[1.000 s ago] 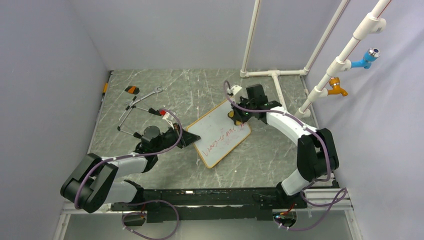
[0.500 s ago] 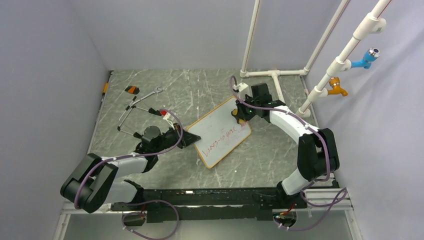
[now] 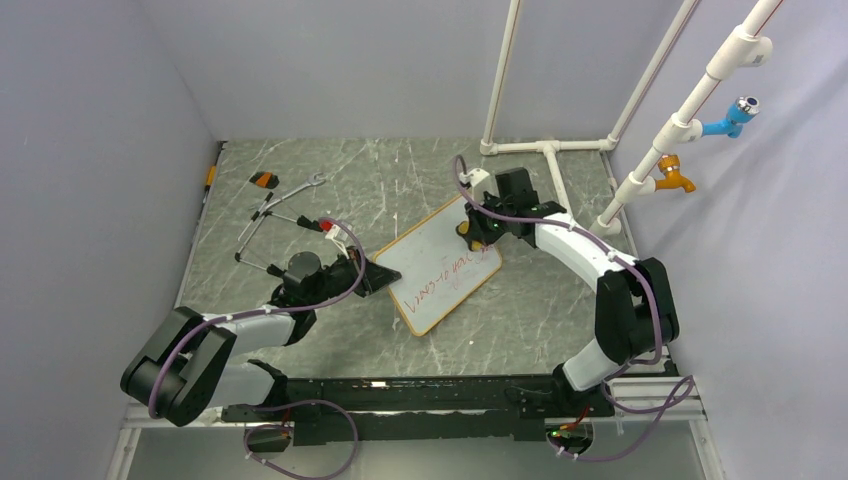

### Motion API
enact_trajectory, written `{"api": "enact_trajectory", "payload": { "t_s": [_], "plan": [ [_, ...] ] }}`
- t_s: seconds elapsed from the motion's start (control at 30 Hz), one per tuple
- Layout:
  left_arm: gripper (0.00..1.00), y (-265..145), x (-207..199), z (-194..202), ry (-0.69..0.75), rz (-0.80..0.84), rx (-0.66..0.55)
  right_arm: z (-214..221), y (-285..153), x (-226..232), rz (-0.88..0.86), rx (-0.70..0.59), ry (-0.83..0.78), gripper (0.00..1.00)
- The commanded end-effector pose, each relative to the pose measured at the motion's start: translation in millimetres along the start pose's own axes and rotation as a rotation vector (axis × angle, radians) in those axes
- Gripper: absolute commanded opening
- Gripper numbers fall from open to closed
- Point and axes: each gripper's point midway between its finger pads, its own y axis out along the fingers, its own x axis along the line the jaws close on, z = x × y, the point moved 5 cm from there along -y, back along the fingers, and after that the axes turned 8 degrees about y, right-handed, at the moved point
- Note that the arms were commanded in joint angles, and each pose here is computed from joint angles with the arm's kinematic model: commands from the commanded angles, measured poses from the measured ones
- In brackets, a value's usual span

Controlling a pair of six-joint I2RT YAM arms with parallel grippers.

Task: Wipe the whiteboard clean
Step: Erase the whiteboard at the center of the board.

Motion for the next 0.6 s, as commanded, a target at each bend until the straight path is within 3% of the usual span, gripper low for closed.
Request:
{"api": "enact_trajectory", "payload": {
  "t_s": [0.0,0.1,0.27,0.33,0.43,0.57],
  "plan": [
    [0.0,1,-54,-17,0.177,0.308,-0.008,-7,1,-39,0.182,-0.069,0.089,0.0],
    [0.0,1,-55,-17,0.176,0.314,-0.005,-4,3,-33,0.131,-0.051,0.077,0.0],
    [0.0,1,-55,-17,0.181,0.31,-0.004,-7,0,19,-0.145,-0.049,-0.05,0.0],
    [0.0,0,-55,-17,0.182,0.309,-0.003,-14,-2,17,-0.113,-0.083,-0.029,0.0],
    [0.0,0,-56,-18,0.187,0.316,0.002,-16,-5,-23,0.09,-0.115,0.095,0.0],
    [0.0,1,-58,-18,0.19,0.324,0.006,-8,-11,-42,0.114,-0.117,0.149,0.0]
  ]
}}
